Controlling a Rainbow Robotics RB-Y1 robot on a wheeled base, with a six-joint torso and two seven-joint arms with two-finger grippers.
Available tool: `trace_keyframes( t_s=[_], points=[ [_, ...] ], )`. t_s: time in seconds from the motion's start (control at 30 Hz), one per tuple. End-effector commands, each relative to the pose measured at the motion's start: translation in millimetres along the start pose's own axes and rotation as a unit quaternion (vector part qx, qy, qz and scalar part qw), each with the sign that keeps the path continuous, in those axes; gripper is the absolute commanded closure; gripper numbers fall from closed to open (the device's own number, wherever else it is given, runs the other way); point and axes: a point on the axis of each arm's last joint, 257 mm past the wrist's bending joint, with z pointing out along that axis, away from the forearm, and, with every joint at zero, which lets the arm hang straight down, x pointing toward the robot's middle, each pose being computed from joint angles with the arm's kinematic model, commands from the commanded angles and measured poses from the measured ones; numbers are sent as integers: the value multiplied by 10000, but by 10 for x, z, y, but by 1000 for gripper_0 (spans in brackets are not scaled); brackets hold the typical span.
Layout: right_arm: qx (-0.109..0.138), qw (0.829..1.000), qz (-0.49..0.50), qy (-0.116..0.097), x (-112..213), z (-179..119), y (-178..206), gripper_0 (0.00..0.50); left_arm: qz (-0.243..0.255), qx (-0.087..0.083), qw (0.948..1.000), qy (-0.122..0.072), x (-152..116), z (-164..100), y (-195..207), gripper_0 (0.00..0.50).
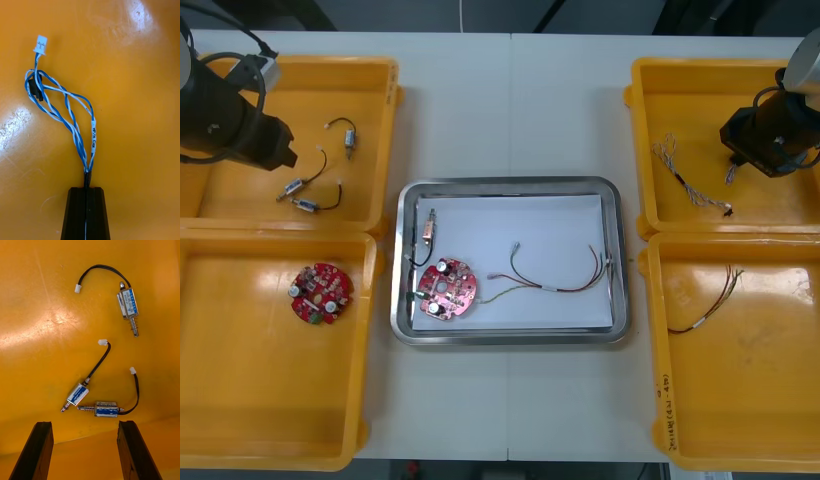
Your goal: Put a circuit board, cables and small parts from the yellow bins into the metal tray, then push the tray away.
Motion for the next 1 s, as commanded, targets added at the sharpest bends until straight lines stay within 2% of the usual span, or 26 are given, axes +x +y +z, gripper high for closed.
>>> trace_keyframes(
  t_s=[0.03, 0.27, 0.6, 0.77, 1.0],
  points=[
    [5, 9998, 92, 184, 16, -151, 72, 500, 547, -278, 9976, -324, -276, -203, 289, 0],
    [137, 9996, -103, 241, -136, -528, 89, 500, 489, -275, 9975, -427, -304, 49, 324, 0],
    [215, 9983, -492, 233, -241, -1127, 150, 500, 547, -245, 9975, -365, -239, 334, 223, 0],
    [260, 9936, -1084, 190, -189, -1391, 115, 500, 553, -221, 9978, -307, -192, 465, 162, 0],
    [332, 9832, -1773, 284, -8, -1731, 57, 500, 567, -177, 9979, -240, -88, 632, 89, 0]
  ],
)
